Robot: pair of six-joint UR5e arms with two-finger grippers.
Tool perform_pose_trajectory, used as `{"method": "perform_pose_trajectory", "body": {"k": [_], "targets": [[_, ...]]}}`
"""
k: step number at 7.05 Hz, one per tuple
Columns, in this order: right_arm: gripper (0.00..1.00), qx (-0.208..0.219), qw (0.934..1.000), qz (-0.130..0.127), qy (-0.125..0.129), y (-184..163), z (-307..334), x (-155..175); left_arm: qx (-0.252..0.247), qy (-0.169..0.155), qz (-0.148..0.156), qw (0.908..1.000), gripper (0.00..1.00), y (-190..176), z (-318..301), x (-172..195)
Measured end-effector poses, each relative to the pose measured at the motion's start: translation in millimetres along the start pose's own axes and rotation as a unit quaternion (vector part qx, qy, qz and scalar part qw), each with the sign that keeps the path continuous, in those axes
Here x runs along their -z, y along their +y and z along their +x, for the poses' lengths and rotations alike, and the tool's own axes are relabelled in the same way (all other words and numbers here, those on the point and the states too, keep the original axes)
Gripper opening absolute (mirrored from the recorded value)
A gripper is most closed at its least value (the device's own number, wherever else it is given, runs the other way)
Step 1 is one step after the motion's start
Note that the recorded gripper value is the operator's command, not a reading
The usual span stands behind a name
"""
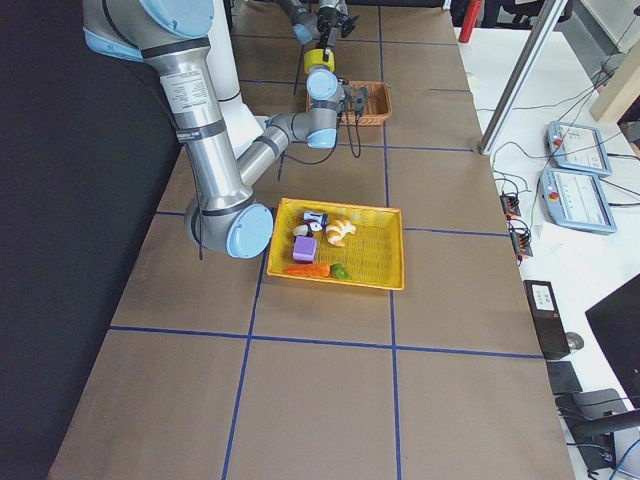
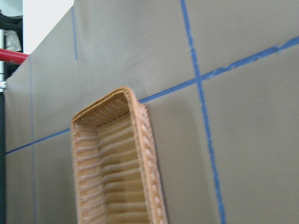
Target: Move tape to another basket
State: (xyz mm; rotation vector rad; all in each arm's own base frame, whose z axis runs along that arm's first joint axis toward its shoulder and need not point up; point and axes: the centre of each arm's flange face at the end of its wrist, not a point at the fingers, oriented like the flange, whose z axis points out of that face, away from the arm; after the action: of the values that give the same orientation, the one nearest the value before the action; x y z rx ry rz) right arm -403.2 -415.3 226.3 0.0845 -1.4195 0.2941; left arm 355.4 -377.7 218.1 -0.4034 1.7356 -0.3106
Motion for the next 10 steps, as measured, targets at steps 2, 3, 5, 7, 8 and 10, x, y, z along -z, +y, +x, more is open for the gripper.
{"method": "perform_pose_trajectory", "body": {"k": [2, 3, 5, 7, 8, 10], "targets": [[1.0, 0.002, 0.9918, 0.039, 0.122, -47.7, 26.8, 5.1, -0.018, -0.097, 0.046, 0.9941, 0.0, -24.8, 2.5, -10.3], [1.0, 0.01, 0.9826, 0.057, 0.176, -67.9, 41.4, 9.0, -0.031, -0.144, 0.064, 0.987, 0.0, -36.0, -0.1, -16.3], [1.0, 0.074, 0.9587, 0.056, 0.269, -100.7, 65.6, 22.4, -0.072, -0.233, 0.097, 0.965, 0.0, -58.4, -3.0, -30.7], [1.0, 0.152, 0.9327, 0.028, 0.326, -133.0, 86.8, 52.7, -0.119, -0.312, 0.126, 0.9342, 0.0, -82.5, -8.9, -50.9], [1.0, 0.172, 0.9266, 0.013, 0.334, -146.3, 97.8, 71.0, -0.136, -0.337, 0.135, 0.9218, 0.0, -92.7, -17.9, -66.4], [1.0, 0.195, 0.9227, -0.017, 0.332, -171.9, 126.0, 112.1, -0.149, -0.367, 0.14, 0.9073, 0.07, -98.7, -38.0, -99.2]]}}
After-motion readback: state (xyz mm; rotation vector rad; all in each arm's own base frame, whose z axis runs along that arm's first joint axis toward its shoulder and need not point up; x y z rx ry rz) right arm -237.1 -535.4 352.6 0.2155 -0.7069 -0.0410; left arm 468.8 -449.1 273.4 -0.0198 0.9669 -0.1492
